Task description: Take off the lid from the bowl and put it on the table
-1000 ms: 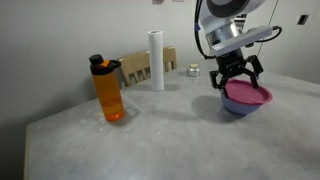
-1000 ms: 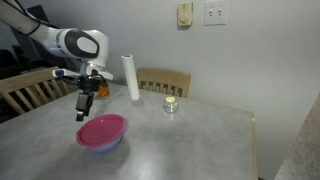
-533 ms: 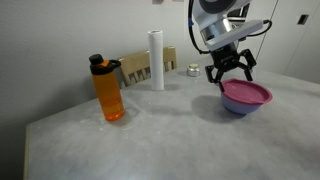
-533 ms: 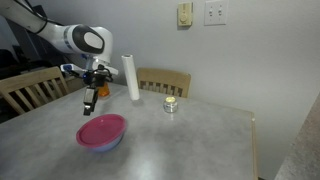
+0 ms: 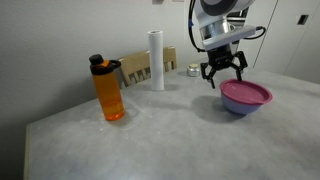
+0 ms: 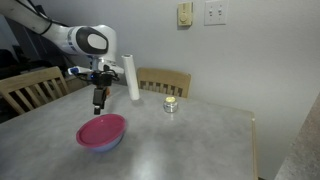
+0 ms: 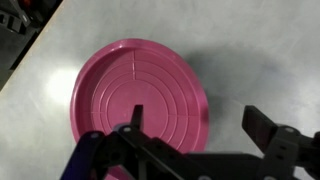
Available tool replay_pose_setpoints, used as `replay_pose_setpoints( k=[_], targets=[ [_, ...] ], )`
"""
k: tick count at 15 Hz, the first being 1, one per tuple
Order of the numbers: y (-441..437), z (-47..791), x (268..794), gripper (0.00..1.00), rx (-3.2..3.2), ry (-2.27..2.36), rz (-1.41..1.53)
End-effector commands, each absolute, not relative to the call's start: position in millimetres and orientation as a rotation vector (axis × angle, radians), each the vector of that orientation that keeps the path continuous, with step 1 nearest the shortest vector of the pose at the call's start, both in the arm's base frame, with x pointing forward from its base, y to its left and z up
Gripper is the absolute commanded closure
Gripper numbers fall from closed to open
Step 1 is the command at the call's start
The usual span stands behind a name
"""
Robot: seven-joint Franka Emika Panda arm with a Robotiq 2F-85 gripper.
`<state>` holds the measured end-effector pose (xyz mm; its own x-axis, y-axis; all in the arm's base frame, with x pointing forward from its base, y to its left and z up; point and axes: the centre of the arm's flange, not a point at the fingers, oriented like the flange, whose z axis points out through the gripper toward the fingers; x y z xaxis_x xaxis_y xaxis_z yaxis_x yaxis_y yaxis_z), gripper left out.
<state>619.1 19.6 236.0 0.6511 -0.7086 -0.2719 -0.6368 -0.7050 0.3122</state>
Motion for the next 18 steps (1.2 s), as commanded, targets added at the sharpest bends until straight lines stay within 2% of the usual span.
replay_pose_setpoints(
  k=[1,12,13,18],
  targets=[
    [8.2,229.0,619.8,0.0,2.697,-1.152,-0.561],
    [6.0,210.3,631.6,0.0,2.68,-1.137,-0.616],
    [6.4,210.1,631.8,0.21,2.68,-1.13,-0.618],
    [13.7,206.7,636.1,0.54,2.688,-1.097,-0.62]
  ],
)
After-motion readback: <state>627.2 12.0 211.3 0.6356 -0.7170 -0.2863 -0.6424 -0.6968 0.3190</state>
